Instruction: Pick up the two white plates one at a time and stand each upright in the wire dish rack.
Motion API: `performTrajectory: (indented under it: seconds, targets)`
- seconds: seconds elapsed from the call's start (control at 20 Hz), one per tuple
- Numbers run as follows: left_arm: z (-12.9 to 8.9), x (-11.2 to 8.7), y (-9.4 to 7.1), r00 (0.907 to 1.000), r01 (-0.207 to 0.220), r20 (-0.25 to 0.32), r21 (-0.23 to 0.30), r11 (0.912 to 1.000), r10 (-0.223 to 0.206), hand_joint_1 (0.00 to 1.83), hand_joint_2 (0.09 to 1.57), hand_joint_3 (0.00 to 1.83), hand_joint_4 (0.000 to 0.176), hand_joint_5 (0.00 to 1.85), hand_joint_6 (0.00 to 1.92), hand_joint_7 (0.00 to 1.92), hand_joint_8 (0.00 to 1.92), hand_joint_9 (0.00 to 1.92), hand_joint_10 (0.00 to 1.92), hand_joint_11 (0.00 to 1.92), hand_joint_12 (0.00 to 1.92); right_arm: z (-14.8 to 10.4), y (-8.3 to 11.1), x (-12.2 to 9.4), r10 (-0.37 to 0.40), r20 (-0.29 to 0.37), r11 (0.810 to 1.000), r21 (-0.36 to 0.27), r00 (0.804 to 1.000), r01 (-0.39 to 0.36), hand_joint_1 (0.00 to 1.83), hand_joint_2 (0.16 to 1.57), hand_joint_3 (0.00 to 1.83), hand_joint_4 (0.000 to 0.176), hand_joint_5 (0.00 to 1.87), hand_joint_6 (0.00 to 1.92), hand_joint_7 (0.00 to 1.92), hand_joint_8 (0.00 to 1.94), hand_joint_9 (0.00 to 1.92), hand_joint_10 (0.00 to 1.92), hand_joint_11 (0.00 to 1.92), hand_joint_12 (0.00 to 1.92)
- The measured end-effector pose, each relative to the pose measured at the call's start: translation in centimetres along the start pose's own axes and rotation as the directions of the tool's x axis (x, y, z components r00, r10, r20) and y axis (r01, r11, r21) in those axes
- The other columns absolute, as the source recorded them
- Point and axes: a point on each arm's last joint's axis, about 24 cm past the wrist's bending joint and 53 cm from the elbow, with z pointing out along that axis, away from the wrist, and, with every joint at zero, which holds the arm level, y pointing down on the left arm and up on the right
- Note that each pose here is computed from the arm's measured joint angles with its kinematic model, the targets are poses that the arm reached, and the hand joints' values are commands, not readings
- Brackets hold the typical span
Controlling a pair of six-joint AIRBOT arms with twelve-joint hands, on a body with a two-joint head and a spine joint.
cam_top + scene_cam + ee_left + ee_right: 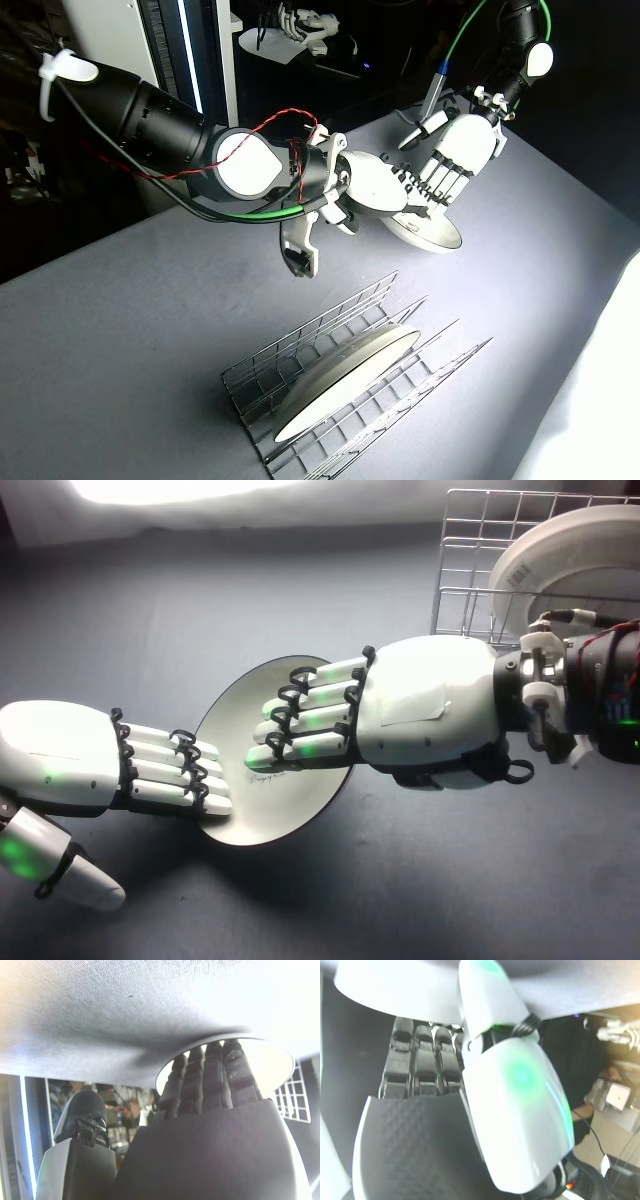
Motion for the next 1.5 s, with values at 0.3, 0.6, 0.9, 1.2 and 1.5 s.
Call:
performTrajectory:
  seconds: [0.3,0.6,0.9,1.2,1.5]
  targets:
    - [0.0,0.0,0.0,1.0000,0.000,0.000,0.000,1.0000,0.000,0.00,1.25,0.00,0.000,0.12,0.01,0.11,0.01,0.06,0.01,0.01,0.01,0.6,-1.9,0.0,-0.001,0.000,0.999,0.036,1.000,0.001,1.51,1.18,0.01,0.000,0.00,0.00,0.00,0.00,0.00,0.00,0.00,0.40]
    - [0.0,0.0,0.0,1.0000,0.000,0.000,0.000,1.0000,0.000,0.00,1.25,0.00,0.000,0.11,0.00,0.10,0.01,0.06,0.01,0.02,0.01,2.0,-3.0,1.2,0.002,-0.017,0.999,0.043,1.000,-0.001,1.53,1.17,0.00,0.000,0.03,0.00,0.00,0.00,0.00,0.00,0.00,0.48]
    - [0.0,-0.1,0.0,1.0000,0.002,0.003,0.001,1.0000,-0.002,0.00,1.25,0.00,0.000,0.12,0.00,0.11,0.00,0.07,0.01,0.01,0.01,3.7,-4.1,1.5,-0.004,-0.017,0.999,0.049,1.000,0.005,1.51,1.17,0.00,0.000,0.04,0.00,0.00,0.00,0.00,0.00,0.00,0.46]
    - [0.0,-0.1,-0.1,1.0000,0.002,0.003,0.002,1.0000,-0.002,0.00,1.25,0.00,0.000,0.11,0.00,0.09,0.00,0.06,0.00,0.01,0.01,4.4,-4.3,1.4,-0.004,-0.012,0.999,0.047,1.000,0.005,1.55,1.17,0.00,0.000,0.07,0.00,0.00,0.00,0.01,0.00,0.00,0.52]
    - [0.0,-0.1,-0.1,1.0000,0.001,0.003,0.003,1.0000,-0.001,0.00,1.25,0.00,0.000,0.12,0.00,0.10,0.00,0.07,0.00,0.02,0.01,5.1,-4.3,1.9,0.000,-0.020,0.998,0.055,1.000,0.002,1.53,1.16,0.00,0.000,0.10,0.01,0.05,0.01,0.08,0.02,0.00,0.59]
